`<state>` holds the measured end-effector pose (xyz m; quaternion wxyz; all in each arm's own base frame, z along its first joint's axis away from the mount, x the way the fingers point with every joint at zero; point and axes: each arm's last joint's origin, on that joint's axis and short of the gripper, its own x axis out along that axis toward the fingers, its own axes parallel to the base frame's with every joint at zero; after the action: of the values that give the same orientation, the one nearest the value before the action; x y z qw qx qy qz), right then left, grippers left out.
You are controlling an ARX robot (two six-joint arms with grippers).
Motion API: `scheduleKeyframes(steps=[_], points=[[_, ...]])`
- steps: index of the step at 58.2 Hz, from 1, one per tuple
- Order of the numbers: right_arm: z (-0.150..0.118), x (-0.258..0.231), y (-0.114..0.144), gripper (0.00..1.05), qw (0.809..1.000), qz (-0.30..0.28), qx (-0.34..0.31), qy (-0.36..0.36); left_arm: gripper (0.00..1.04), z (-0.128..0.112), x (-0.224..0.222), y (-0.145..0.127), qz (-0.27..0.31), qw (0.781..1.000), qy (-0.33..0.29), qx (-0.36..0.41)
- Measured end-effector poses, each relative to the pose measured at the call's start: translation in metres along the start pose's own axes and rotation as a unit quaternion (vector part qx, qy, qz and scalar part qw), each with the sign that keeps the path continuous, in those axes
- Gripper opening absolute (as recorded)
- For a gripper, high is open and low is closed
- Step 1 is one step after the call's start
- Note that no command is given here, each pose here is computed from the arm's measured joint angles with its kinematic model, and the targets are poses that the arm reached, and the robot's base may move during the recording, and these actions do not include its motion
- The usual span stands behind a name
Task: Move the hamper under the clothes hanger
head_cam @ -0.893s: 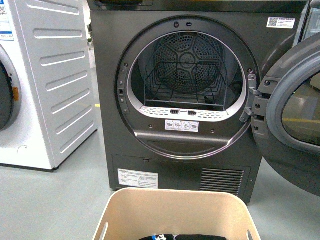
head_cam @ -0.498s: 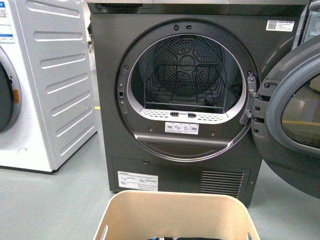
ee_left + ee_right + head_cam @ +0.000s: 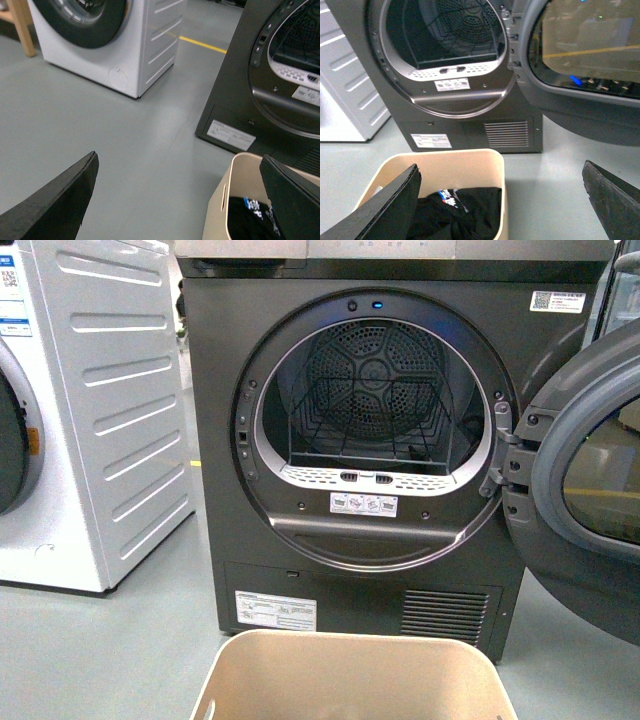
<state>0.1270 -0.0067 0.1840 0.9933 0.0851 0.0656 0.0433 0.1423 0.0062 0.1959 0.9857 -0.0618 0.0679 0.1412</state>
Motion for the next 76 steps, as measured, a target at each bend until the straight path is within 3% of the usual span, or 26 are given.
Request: scheduleKeyframes(steps=[4, 7, 11, 16, 23, 29, 37, 54, 76], points=[[0.02, 0.03, 0.0, 0.97, 1.0, 0.013, 0.002, 0.008, 0.98, 0.025, 0.036, -0.014, -0.034, 0.999, 0.002, 0.018], [0.028, 0.06, -0.002, 0.97, 0.999, 0.012, 0.01, 0.039, 0.98, 0.028, 0.065, -0.025, -0.056, 0.997, 0.042, 0.036], [0.025, 0.105, -0.004, 0.97, 0.996, -0.003, 0.014, 0.088, 0.98, 0.008, 0.111, -0.04, -0.113, 0.979, 0.151, 0.081], [0.01, 0.154, -0.006, 0.97, 0.99, -0.016, 0.011, 0.142, 0.98, -0.034, 0.156, -0.047, -0.119, 0.957, 0.249, 0.091], [-0.037, 0.199, -0.012, 0.97, 0.973, -0.037, -0.001, 0.229, 0.98, -0.076, 0.19, -0.05, -0.104, 0.939, 0.319, 0.071], [-0.077, 0.221, -0.014, 0.97, 0.953, -0.041, -0.016, 0.299, 0.98, -0.091, 0.211, -0.057, -0.088, 0.936, 0.336, 0.062], [-0.109, 0.237, -0.01, 0.97, 0.926, -0.027, -0.047, 0.374, 0.98, -0.102, 0.227, -0.069, -0.087, 0.933, 0.345, 0.049], [-0.116, 0.265, 0.001, 0.97, 0.914, -0.021, -0.087, 0.396, 0.98, -0.123, 0.242, -0.082, -0.086, 0.917, 0.382, 0.071], [-0.141, 0.294, -0.008, 0.97, 0.896, -0.041, -0.095, 0.432, 0.98, -0.137, 0.269, -0.1, -0.109, 0.909, 0.39, 0.096]])
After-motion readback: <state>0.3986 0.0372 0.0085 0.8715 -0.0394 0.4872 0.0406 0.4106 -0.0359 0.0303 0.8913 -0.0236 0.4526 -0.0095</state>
